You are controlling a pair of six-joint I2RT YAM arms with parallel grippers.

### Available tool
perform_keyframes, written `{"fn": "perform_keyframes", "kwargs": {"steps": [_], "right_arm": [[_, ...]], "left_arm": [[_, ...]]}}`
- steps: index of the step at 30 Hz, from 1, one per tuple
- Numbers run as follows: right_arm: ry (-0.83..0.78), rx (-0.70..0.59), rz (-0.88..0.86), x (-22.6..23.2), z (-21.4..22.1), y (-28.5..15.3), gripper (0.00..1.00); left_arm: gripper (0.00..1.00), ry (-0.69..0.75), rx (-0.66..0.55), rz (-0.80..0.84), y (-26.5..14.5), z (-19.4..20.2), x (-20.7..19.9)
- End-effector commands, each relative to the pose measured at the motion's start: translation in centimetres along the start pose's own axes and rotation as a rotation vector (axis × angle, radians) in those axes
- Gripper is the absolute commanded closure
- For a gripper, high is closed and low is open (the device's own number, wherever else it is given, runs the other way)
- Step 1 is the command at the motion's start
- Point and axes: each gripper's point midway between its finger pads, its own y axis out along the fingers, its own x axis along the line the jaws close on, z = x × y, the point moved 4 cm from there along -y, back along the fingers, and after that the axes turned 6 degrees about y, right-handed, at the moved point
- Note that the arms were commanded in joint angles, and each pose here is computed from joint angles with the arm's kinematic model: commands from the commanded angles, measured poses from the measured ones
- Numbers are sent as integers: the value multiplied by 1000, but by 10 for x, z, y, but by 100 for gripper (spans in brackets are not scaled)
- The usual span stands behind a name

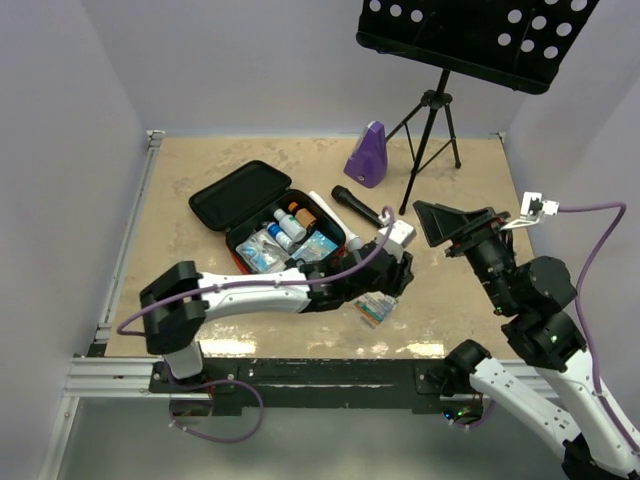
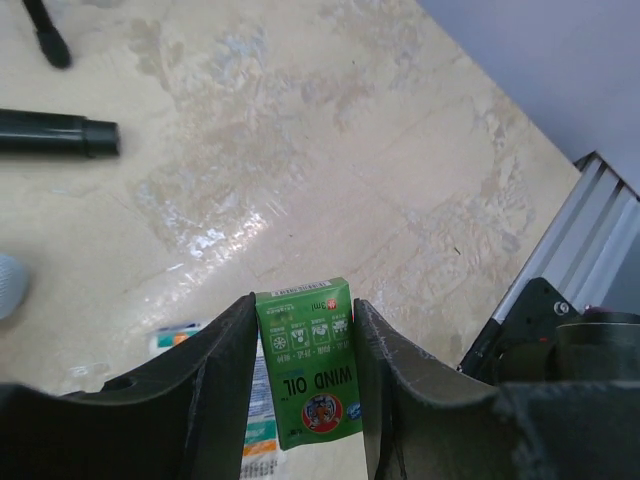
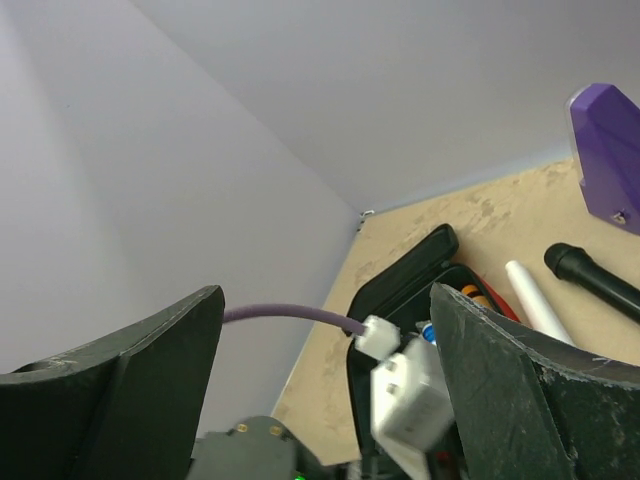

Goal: Organize the medicine kit

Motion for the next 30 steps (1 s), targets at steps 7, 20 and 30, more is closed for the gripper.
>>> {"fn": "perform_keyframes", "kwargs": {"steps": [7, 20, 30], "right_arm": [[-11, -54, -55, 11, -9, 6, 11], [-41, 32, 22, -31, 35, 27, 11], [-33, 70, 37, -42, 48, 24, 12]], "left_arm": [[64, -138, -143, -302, -108, -40, 106], [62, -254, -16, -548, -91, -10, 198], [64, -310, 107, -641, -31, 29, 237]]}}
